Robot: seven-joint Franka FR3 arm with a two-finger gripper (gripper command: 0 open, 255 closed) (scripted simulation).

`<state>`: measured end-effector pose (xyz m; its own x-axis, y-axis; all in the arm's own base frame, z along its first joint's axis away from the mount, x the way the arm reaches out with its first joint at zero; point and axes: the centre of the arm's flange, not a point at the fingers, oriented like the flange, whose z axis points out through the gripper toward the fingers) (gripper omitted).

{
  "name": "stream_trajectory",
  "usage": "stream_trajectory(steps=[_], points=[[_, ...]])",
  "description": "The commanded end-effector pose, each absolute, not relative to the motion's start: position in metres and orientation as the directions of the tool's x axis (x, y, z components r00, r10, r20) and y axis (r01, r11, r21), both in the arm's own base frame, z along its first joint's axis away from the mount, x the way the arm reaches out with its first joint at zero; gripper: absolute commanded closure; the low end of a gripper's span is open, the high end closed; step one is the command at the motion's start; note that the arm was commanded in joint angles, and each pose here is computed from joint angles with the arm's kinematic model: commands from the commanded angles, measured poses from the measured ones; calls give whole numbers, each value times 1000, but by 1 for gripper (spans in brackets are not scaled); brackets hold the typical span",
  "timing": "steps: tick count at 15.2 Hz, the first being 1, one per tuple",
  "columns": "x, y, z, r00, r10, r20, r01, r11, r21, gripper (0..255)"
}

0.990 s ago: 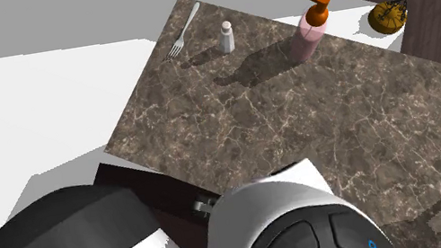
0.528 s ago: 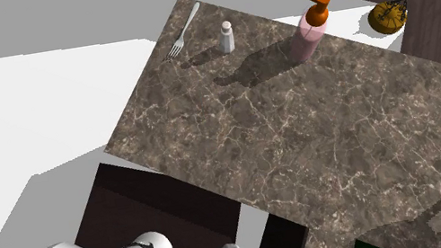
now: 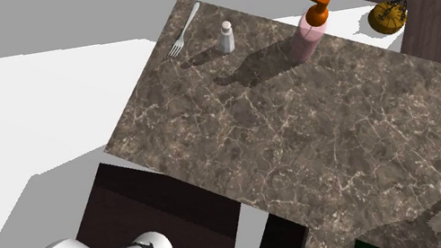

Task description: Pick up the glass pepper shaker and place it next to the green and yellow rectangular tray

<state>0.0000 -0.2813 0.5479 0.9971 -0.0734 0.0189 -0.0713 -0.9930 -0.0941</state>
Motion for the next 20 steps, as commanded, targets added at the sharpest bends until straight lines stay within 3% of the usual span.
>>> stream_trajectory(steps=[1,20], points=[[-28,-290,546,997,-72,18,-70,-993,-94,255],[-272,-347,547,997,-72,18,-70,-993,-94,255]])
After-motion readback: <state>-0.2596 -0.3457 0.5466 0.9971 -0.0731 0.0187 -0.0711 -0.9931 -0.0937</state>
